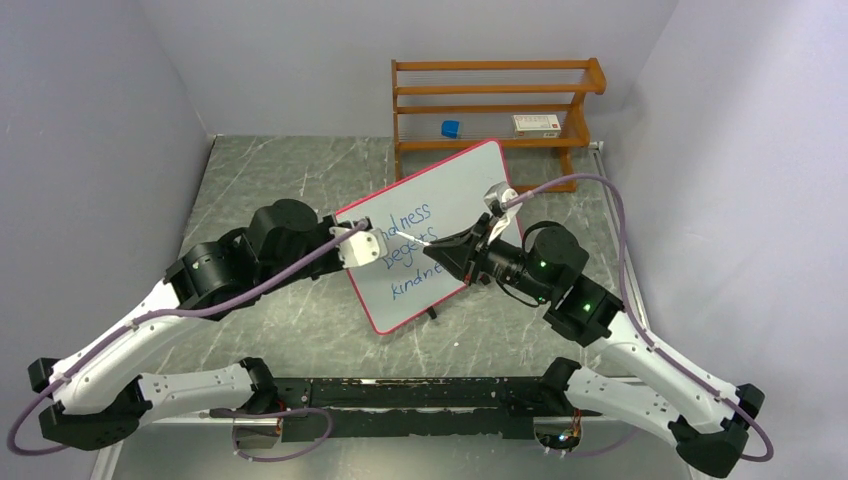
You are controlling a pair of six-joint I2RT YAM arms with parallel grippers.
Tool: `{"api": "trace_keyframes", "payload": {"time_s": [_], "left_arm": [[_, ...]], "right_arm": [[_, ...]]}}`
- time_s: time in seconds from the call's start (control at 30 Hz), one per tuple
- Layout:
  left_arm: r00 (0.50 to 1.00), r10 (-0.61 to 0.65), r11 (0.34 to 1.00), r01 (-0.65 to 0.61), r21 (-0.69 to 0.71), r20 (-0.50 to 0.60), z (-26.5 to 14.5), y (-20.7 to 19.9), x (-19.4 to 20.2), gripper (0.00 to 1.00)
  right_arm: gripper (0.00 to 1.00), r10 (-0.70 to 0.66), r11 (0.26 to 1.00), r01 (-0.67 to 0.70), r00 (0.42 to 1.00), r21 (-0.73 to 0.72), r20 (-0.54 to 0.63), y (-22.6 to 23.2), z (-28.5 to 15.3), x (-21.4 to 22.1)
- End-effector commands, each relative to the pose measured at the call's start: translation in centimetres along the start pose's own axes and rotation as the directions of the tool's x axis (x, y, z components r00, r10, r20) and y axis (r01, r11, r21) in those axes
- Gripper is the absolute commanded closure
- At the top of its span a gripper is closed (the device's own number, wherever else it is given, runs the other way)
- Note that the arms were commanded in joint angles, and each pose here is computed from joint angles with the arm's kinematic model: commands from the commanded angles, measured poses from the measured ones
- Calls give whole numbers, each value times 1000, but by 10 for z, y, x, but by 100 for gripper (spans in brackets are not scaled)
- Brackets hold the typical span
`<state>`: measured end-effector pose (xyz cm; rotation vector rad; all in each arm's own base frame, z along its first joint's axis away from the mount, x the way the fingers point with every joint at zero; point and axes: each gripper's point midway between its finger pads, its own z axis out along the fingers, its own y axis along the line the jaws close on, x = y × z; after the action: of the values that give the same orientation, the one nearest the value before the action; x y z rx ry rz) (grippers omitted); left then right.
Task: Write a sentence on the whiteboard
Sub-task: Close the whiteboard marker at the center of the board.
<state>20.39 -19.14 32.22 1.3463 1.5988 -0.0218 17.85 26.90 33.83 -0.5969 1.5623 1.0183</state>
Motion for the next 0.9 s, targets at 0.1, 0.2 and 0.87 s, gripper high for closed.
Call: {"api": "trace_keyframes", "payload": {"time_s": [0.1,0.2,0.87], "left_arm": [[982,184,983,-183,18,-52,-4,-6,-9,95],[972,228,974,-226,29,-50,-4,-11,-15,95],[944,326,945,-326,6,-52,-3,-16,-21,95]], "right_arm": [[100,1,993,0,1000,-120,9,24,7,-19],[100,0,989,-1,1000,-146,-10,28,10,-14],[100,-24,981,8,996,-191,-85,32,18,1]]}}
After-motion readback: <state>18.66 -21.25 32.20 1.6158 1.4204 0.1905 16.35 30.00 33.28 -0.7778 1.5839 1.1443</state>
